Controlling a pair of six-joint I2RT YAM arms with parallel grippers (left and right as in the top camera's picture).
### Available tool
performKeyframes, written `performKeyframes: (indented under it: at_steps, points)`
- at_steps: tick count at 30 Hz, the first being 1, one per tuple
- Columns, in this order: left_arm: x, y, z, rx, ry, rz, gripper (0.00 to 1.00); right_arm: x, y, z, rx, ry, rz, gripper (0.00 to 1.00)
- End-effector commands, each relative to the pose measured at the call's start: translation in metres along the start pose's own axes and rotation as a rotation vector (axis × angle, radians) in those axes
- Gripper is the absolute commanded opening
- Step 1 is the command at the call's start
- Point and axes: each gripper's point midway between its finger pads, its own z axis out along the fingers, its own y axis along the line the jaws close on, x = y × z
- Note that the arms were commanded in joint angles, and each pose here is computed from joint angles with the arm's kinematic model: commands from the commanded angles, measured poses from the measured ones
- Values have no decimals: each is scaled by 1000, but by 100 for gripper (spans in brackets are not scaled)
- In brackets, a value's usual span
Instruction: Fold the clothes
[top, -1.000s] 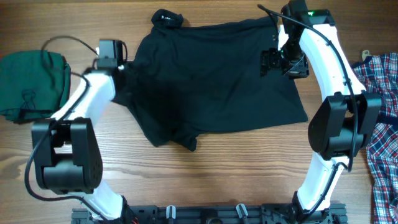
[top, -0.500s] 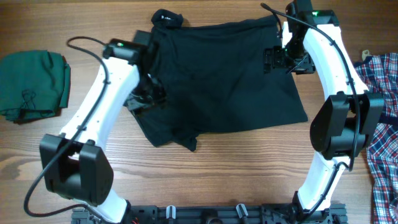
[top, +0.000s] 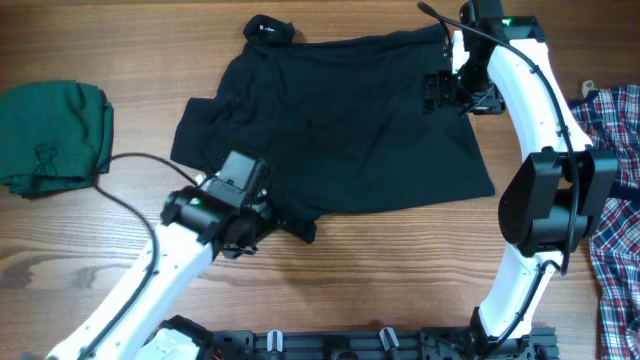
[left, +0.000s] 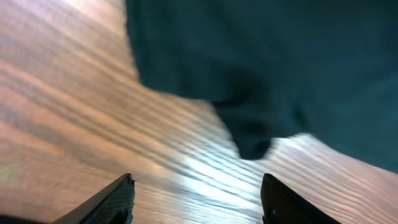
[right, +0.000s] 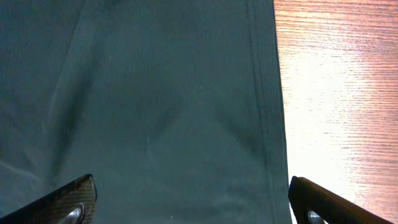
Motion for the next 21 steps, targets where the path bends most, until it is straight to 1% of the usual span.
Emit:
performKeyframes:
  at_steps: [1,5,8,13,14,16,19,20,21]
  points:
    - [6,6,26,-73,67,-48,62,1,3,4,-18,12,-12,100]
    - [3,17,54,-184,86,-53,61,0,3,4,-18,7,-13,100]
    - [-2,18,66,-211,76,-52,56,0,3,4,-18,6,-13,100]
    - [-9,23,64,-233,31,-47,51,-2,3,4,-18,0,-13,100]
    - [-11,25,63,-244,24,-48,49,-2,3,4,-18,0,-13,100]
    - [-16,30,63,-257,11,-62,42,-2,3,4,-18,-1,-13,100]
    - [-30,36,62,-250,2,-104,44,-3,3,4,-19,-3,-13,100]
    - [-32,37,62,-246,7,-100,46,-3,3,4,-19,-3,-13,100]
    - [-35,39,62,-245,9,-96,51,-3,3,4,-19,-3,-13,100]
